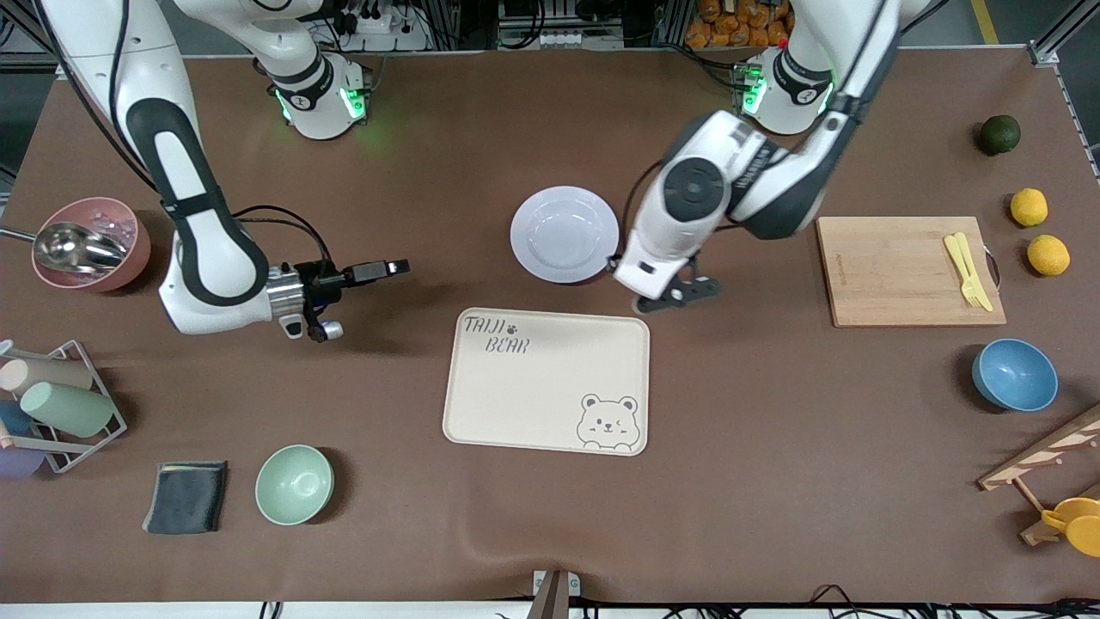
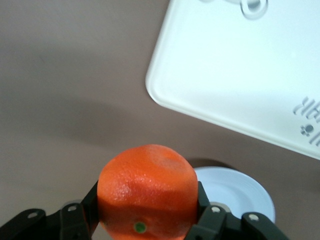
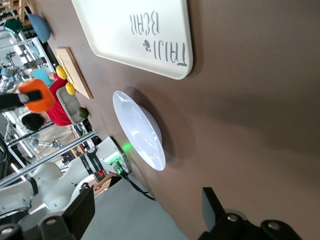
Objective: Place orange and plate with both arms
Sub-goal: 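Carry the orange with the left gripper over the white plate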
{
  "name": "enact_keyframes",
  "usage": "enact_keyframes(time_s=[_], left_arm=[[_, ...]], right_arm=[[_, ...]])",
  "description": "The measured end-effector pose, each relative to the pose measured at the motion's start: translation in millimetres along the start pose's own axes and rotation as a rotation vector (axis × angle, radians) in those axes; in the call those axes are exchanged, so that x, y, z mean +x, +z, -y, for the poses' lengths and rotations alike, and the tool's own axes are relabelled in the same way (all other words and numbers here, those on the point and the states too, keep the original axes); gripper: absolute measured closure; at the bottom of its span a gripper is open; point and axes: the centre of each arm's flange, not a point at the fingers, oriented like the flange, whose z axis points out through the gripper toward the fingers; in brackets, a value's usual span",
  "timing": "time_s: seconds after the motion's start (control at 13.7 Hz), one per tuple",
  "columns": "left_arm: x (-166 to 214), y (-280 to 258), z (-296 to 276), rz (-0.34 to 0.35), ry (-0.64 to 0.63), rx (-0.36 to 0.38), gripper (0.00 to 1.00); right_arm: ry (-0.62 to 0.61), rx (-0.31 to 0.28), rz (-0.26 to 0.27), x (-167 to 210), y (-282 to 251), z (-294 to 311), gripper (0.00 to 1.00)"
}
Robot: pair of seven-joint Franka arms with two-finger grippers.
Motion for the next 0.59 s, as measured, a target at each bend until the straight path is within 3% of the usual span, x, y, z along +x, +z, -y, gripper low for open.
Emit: enact_keyframes(time_s=[0.37,0.59], left_arm=[[-66,57,-65,0.019,-0.099,-0.002,0.27],[-94,88,-86,0.031,-0.124,0.003,0.27]], right_arm=[[-0.068,0.055,-0.043,0,37,6,0.07],[-0.089,0.033,-0.063,1,55,11,0.08]])
